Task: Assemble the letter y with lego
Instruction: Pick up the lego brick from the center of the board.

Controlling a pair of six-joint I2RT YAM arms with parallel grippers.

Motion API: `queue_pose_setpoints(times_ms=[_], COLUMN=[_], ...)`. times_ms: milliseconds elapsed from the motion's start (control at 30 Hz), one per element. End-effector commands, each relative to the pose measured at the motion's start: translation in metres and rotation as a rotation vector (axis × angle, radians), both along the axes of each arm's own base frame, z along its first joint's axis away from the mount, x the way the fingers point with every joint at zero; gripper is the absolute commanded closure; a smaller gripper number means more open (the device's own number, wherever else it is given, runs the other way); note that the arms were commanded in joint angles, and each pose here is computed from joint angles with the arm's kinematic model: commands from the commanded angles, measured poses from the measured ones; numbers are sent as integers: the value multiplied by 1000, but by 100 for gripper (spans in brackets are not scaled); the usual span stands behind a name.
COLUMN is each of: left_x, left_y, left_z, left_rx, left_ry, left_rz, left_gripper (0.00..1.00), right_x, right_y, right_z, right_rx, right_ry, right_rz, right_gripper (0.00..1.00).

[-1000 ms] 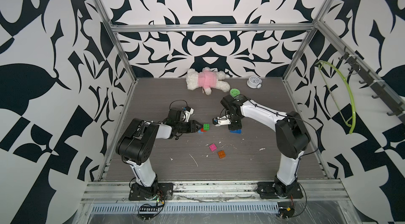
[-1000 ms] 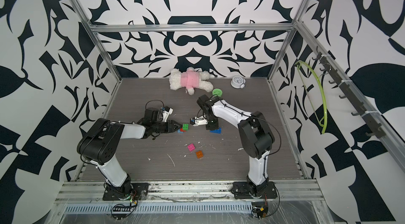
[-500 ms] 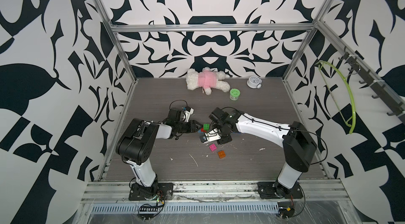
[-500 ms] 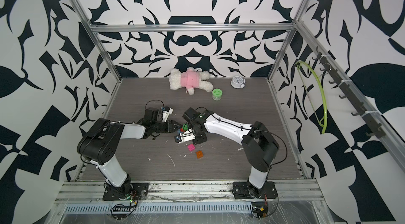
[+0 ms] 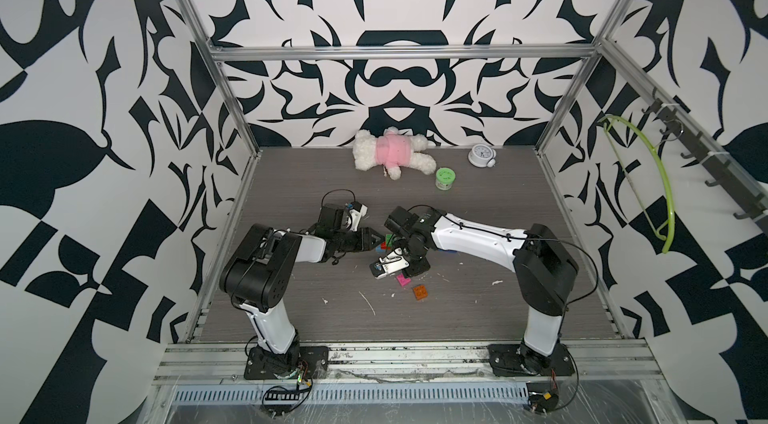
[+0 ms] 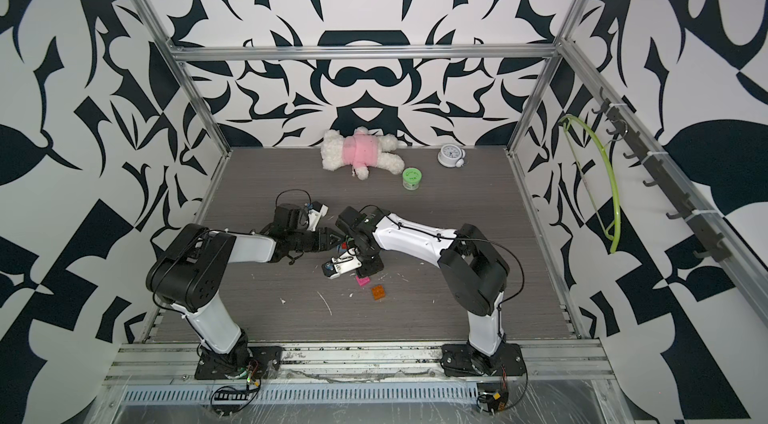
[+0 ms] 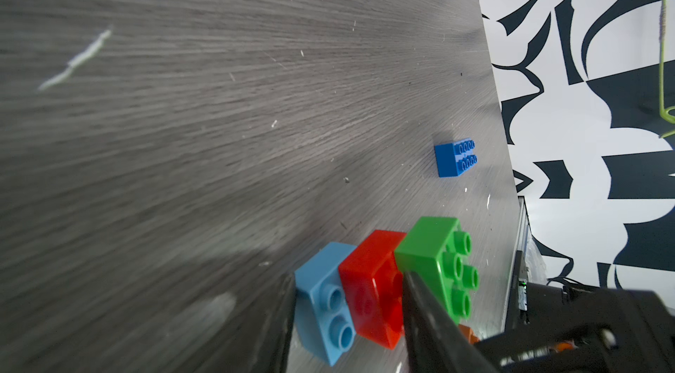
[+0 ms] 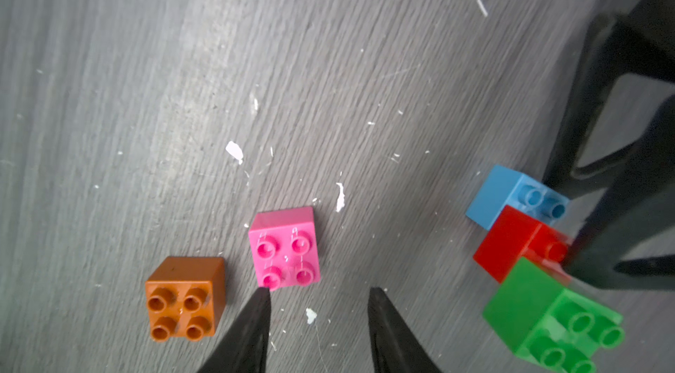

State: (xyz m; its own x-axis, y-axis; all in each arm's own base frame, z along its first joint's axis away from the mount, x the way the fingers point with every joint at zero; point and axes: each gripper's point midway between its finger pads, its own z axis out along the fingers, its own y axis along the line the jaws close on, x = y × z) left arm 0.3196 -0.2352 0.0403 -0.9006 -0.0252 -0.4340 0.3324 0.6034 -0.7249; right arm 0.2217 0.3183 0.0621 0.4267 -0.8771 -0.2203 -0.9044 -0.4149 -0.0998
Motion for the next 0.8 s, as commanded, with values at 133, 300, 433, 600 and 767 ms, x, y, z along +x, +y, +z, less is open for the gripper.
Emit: queue_pose_setpoints(times_ms=[133, 300, 433, 600, 767], left_x=[-30, -30, -30, -30, -30], left_y=[28, 28, 28, 28, 28], left_z=[-58, -57, -58, -58, -58], left_rx=[158, 156, 156, 156, 157], left_ry=[180, 179, 180, 182, 182], left_rz=[51, 50, 49, 49, 49], left_gripper=[50, 50, 50, 50, 50], right_x=[-12, -13, -10, -9, -10], right_y=[-2, 1, 4, 7, 8], right_z=[5, -2, -7, -12, -16], right_rx=[-25, -32, -28, -28, -36], right_ry=[50, 57, 46, 52, 64], right_rz=[50, 42, 37, 29, 20], right_gripper=[53, 53, 53, 53, 56])
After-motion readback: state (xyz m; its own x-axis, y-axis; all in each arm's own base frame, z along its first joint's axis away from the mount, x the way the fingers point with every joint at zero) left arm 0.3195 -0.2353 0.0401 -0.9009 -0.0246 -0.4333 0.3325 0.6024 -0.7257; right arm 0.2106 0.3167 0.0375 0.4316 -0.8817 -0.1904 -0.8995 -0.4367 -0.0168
